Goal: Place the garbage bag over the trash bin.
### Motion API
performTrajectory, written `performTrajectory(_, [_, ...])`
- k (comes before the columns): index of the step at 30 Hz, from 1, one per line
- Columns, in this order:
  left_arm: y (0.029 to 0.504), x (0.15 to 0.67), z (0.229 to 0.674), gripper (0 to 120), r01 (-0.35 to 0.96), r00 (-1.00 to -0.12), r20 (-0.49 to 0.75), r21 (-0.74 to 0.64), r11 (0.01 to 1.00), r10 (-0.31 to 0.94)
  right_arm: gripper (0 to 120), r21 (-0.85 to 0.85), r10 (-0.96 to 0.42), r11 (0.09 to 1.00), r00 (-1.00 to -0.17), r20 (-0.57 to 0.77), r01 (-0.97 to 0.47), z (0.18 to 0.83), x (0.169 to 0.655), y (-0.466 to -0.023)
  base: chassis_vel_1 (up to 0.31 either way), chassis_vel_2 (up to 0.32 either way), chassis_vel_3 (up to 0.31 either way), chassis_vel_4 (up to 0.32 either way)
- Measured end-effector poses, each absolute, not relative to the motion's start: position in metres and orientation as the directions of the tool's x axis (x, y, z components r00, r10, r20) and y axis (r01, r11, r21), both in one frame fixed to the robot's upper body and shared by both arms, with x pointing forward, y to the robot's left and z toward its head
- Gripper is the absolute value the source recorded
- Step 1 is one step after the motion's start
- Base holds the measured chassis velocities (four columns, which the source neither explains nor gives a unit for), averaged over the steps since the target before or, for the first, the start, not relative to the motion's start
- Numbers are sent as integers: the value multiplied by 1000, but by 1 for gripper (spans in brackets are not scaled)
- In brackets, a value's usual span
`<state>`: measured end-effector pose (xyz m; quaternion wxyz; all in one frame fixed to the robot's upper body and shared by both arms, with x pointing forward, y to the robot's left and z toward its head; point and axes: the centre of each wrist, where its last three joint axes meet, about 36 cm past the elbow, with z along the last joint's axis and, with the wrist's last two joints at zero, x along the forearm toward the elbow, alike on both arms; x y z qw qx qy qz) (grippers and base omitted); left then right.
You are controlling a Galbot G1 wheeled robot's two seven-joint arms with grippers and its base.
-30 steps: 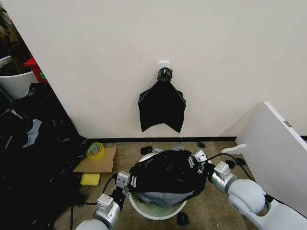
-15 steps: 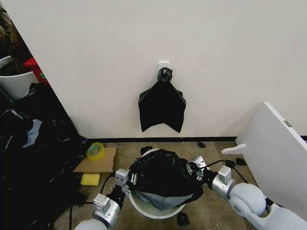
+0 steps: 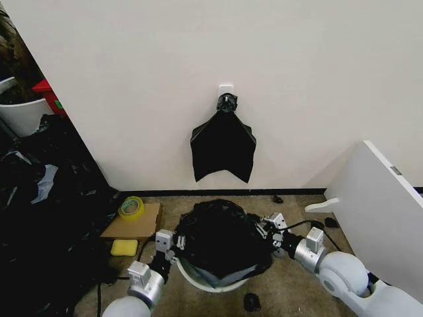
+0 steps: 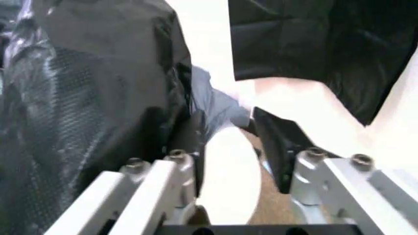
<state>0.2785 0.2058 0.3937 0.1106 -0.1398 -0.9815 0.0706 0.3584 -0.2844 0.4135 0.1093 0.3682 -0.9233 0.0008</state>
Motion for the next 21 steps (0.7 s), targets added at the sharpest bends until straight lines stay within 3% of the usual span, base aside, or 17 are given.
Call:
performTrajectory(16, [214,284,388,0,200,-941,239,-178,963,240,87,270,-653,754,-728,209,-599,423,365,-290,0,0,0,0])
performTrajectory(21, [214,284,388,0,204,-940,239,-171,964,242,100,285,-555,822,-804,212,-493,427,370,-288,0,0,0,0])
